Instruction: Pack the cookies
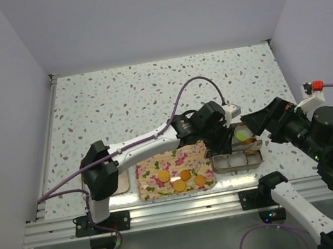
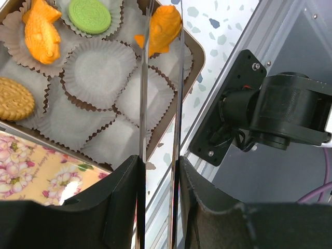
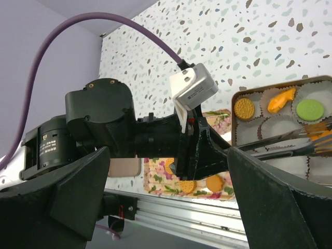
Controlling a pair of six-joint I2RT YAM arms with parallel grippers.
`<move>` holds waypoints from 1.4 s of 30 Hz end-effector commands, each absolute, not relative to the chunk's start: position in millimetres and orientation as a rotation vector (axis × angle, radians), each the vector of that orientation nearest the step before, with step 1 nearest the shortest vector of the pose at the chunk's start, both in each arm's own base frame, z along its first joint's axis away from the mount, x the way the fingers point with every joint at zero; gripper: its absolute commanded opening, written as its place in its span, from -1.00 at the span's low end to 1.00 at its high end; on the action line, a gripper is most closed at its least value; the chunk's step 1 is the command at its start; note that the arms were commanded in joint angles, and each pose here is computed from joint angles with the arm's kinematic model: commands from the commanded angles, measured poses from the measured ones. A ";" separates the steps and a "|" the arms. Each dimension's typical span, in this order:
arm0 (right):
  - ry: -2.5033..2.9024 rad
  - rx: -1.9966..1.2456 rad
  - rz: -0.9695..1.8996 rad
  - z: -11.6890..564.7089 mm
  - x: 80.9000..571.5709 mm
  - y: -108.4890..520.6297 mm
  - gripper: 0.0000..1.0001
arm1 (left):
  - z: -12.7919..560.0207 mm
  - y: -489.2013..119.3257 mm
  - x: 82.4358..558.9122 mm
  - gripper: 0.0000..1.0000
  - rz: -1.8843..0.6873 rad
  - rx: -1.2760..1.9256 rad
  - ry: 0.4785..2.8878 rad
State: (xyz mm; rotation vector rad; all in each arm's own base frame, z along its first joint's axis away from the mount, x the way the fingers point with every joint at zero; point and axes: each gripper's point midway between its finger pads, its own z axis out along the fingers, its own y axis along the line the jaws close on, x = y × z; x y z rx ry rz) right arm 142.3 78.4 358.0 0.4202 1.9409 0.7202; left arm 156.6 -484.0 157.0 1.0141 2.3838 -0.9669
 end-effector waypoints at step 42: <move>1.975 0.435 0.777 354.3 155.9 91.1 0.97 | 221.9 -385.3 196.8 0.12 -0.856 0.751 2.181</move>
